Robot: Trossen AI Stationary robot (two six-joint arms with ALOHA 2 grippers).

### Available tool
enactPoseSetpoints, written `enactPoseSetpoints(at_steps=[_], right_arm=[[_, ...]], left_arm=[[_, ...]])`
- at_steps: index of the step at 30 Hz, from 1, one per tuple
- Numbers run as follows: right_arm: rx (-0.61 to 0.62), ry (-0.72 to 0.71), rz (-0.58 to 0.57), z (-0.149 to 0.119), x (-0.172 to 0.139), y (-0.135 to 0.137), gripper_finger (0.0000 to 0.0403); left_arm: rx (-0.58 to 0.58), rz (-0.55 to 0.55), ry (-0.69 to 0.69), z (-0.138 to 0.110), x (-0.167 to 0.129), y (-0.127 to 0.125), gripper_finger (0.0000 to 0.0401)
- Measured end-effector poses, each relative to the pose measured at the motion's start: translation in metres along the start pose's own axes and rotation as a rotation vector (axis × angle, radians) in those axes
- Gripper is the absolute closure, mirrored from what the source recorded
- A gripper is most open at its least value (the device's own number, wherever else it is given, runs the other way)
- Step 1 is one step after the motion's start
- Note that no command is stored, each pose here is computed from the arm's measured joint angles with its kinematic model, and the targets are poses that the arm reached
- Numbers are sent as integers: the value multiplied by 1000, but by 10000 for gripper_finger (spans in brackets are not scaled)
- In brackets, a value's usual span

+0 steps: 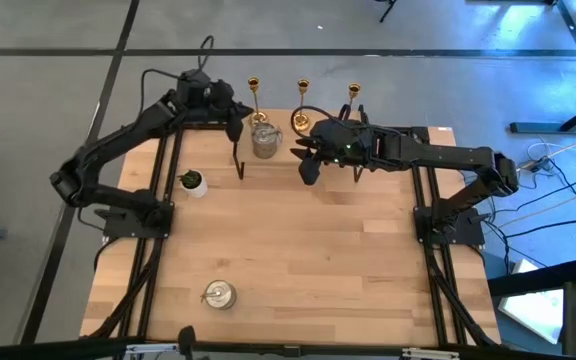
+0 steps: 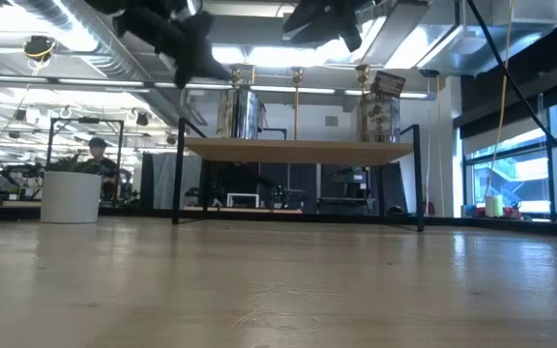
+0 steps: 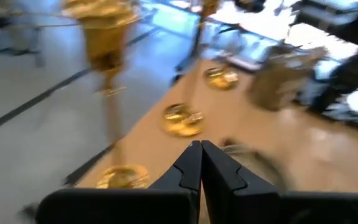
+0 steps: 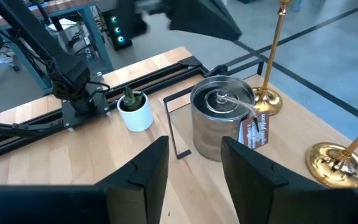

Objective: Pick & Place candle stick holders
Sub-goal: Adjust the silver scented candles on the shelf

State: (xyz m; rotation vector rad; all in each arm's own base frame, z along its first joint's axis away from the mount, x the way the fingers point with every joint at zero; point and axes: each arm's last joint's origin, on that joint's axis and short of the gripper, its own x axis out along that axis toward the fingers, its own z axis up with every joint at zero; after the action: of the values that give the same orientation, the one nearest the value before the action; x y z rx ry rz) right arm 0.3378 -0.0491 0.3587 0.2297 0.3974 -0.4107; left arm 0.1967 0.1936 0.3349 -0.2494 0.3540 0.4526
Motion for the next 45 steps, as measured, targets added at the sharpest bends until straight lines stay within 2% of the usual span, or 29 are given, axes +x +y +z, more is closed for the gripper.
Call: enactPoseSetpoints(at_steps=[5, 13, 18, 25, 27, 29, 34, 38, 45], right_arm=[[-11, -4, -14, 0, 0, -1, 251], [-21, -3, -19, 0, 0, -2, 251], [-25, -3, -19, 0, 0, -2, 251], [-25, 3, -12, 0, 1, -3, 251], [-23, 14, -9, 0, 1, -5, 251], [-8, 20, -19, 0, 2, -7, 251], [24, 0, -84, 1, 2, -11, 262], [71, -2, -89, 1, 3, -14, 282], [75, 30, -94, -4, 9, -14, 304]], left_arm=[[45, -89, 39, 4, 1, -23, 399], [147, -60, 129, 6, -1, -47, 399], [150, -35, 195, -1, 3, -47, 399], [161, -26, 182, 0, 4, -53, 399], [165, 14, 181, 0, 3, -56, 399], [179, 61, 169, 2, 0, -59, 399], [171, 88, 168, 2, -10, -59, 399], [159, 69, 199, 0, -15, -59, 399], [168, 44, 209, -1, -15, -61, 399]])
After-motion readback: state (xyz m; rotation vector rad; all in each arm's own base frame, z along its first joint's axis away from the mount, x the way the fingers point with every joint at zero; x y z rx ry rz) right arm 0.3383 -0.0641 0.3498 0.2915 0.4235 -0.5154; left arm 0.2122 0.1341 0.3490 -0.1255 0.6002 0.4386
